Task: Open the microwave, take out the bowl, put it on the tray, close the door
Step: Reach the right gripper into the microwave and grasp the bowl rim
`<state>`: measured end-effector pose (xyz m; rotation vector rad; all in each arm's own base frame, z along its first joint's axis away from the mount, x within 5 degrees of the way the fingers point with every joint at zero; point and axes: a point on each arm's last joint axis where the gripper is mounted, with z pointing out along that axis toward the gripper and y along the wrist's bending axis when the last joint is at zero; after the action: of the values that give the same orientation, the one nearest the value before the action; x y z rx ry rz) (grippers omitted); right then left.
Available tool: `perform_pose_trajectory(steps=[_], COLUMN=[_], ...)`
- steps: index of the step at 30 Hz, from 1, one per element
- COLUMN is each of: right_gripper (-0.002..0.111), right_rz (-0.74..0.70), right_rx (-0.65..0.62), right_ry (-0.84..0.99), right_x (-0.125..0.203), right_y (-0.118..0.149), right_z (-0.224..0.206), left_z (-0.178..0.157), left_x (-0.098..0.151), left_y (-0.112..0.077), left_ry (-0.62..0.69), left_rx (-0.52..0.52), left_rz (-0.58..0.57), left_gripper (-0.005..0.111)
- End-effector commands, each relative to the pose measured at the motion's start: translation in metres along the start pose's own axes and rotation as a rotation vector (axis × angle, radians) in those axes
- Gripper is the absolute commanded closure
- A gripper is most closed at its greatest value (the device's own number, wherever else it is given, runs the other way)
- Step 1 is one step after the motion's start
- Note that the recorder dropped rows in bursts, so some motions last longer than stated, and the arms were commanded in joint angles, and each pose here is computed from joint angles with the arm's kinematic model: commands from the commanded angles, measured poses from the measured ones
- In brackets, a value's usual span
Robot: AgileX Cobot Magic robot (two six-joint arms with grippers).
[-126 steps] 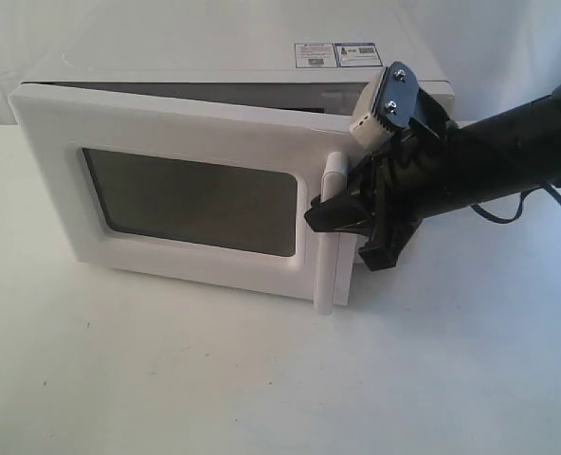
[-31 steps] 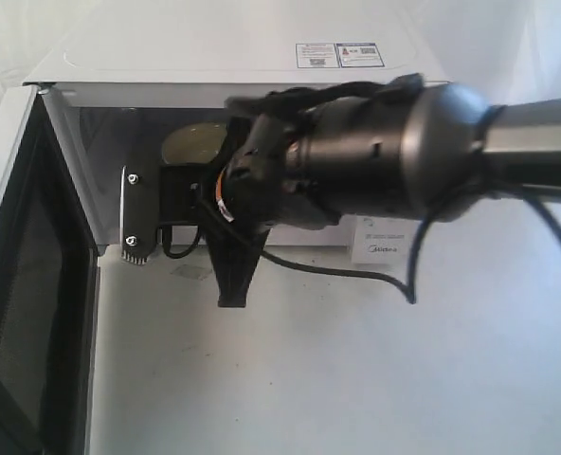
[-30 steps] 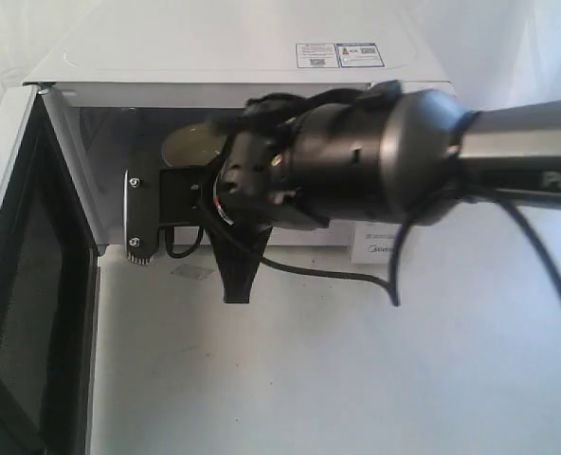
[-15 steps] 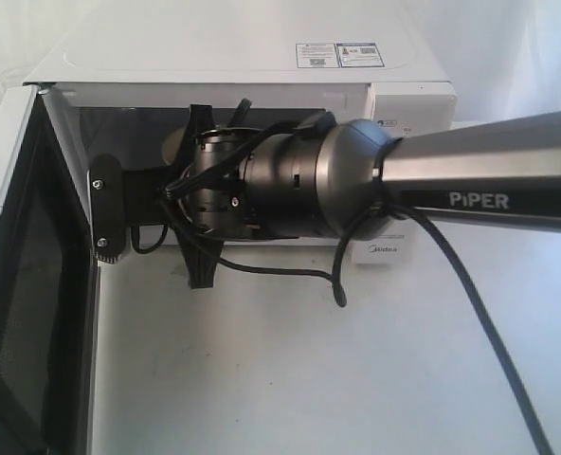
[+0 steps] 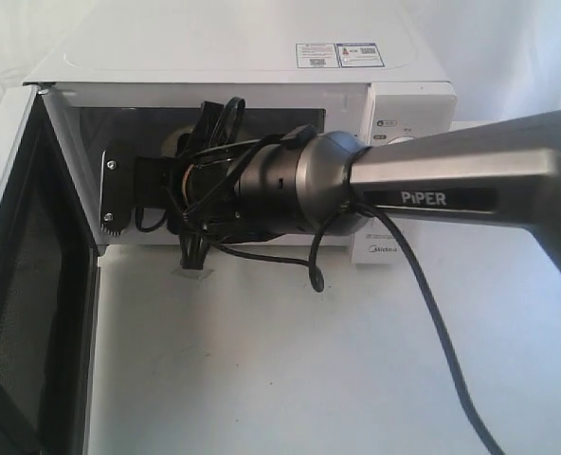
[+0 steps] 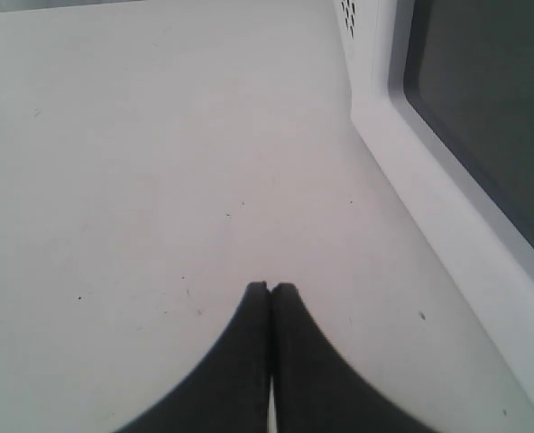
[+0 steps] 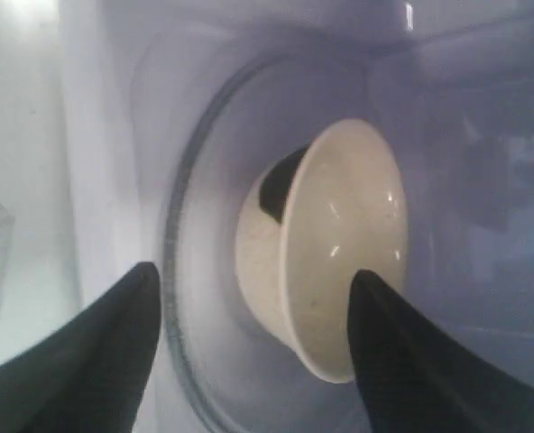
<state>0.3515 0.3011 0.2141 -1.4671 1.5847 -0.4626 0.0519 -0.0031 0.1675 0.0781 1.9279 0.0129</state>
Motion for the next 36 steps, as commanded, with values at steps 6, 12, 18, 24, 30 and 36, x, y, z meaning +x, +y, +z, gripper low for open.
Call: perform_pose_trajectory(steps=[6, 12, 18, 24, 30, 36], right_gripper=[0.051, 0.055, 0.058, 0.058, 0.058, 0.058], right_rz=[0.037, 0.027, 0.002, 0.001, -0.033, -0.084], right_rx=[-0.001, -0.018, 0.004, 0.029, 0.056, 0.041], right_ry=[0.009, 0.021, 0.032, 0.091, 0.118, 0.037], right_x=[0.009, 0.012, 0.012, 0.017, 0.02, 0.012], right_y=[-0.001, 0.007, 0.004, 0.001, -0.001, 0.0], right_z=[0.015, 0.022, 0.021, 0.021, 0.021, 0.021], left_z=[0.0, 0.0, 0.0, 0.0, 0.0, 0.0], left_x=[0.001, 0.001, 0.001, 0.001, 0.001, 0.001], left_y=[0.0, 0.0, 0.0, 0.0, 0.0, 0.0], left_ry=[0.0, 0.0, 0.0, 0.0, 0.0, 0.0], left_rx=[0.0, 0.0, 0.0, 0.0, 0.0, 0.0], left_rz=[-0.013, -0.013, -0.013, -0.013, -0.013, -0.013], left_gripper=[0.107, 0.107, 0.107, 0.107, 0.107, 0.107])
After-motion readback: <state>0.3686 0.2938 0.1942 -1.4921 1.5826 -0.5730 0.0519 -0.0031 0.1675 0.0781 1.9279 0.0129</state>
